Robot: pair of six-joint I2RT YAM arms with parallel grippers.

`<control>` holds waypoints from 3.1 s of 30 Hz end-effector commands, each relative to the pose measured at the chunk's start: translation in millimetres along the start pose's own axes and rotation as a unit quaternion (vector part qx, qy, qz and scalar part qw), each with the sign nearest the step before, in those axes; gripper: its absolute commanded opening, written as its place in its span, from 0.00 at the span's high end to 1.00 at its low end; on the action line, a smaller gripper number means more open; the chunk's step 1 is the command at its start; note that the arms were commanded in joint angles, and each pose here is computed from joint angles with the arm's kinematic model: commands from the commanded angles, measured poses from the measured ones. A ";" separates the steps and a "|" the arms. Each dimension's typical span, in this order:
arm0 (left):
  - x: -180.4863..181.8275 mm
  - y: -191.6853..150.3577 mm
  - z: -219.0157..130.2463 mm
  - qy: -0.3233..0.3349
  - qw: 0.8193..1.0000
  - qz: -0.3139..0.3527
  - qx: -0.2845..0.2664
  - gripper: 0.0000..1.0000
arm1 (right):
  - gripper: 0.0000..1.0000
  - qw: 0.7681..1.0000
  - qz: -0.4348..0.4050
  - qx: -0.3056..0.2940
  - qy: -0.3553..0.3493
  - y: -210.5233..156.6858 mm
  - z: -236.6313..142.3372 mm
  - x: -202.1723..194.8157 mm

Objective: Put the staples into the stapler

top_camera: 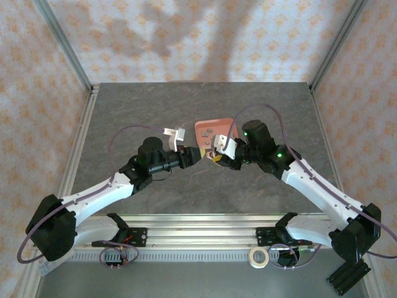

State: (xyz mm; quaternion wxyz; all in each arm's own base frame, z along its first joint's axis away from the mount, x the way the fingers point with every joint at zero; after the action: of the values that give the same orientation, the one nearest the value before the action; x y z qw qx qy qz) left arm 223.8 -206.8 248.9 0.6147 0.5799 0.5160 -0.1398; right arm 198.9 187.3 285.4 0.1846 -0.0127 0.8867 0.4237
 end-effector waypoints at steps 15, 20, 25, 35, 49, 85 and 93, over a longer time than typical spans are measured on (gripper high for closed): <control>14.7 -15.4 16.2 0.043 0.998 0.030 0.033 0.63 | 1.00 0.997 -0.041 -0.062 0.005 18.0 -11.4 -1.8; 30.7 -23.8 22.3 0.062 0.997 0.022 0.038 0.63 | 1.00 0.995 -0.037 -0.097 0.007 29.4 -22.8 -2.5; 34.5 -29.0 33.9 0.055 0.997 0.018 0.043 0.63 | 1.00 0.992 -0.028 -0.121 0.005 35.3 -28.9 -2.8; 41.5 -37.1 24.2 0.057 0.998 0.032 0.015 0.61 | 1.00 0.990 0.037 -0.136 -0.013 20.3 -37.3 -11.9; 15.6 -45.8 -13.5 -0.042 0.947 0.317 -0.031 0.44 | 1.00 0.977 0.082 -0.176 0.086 17.3 -36.7 -8.4; -17.3 -39.7 29.3 -0.118 0.884 0.453 0.008 0.66 | 1.00 0.971 0.066 -0.187 0.131 22.1 -38.0 -5.8; -4.0 -40.4 11.0 -0.002 0.865 0.497 0.066 0.90 | 0.75 0.976 0.134 -0.151 0.087 12.6 -37.9 -5.2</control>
State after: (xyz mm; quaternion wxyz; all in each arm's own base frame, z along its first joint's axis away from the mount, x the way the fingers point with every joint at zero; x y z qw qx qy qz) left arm 193.1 -241.0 220.4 0.6156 0.7707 0.1381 0.0894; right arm 190.8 172.3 312.8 0.0303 -0.0104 0.8190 0.5729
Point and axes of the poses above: each hand's point on the last joint's axis, 136 mm out from that joint toward the fingers, its own z axis out along the fingers, its own x axis along the line the jaws close on, y = z × x, the point moved 9 cm from there along -z, back along the fingers, and after that the axes turned 6 degrees about -z, right-handed, at the moved point
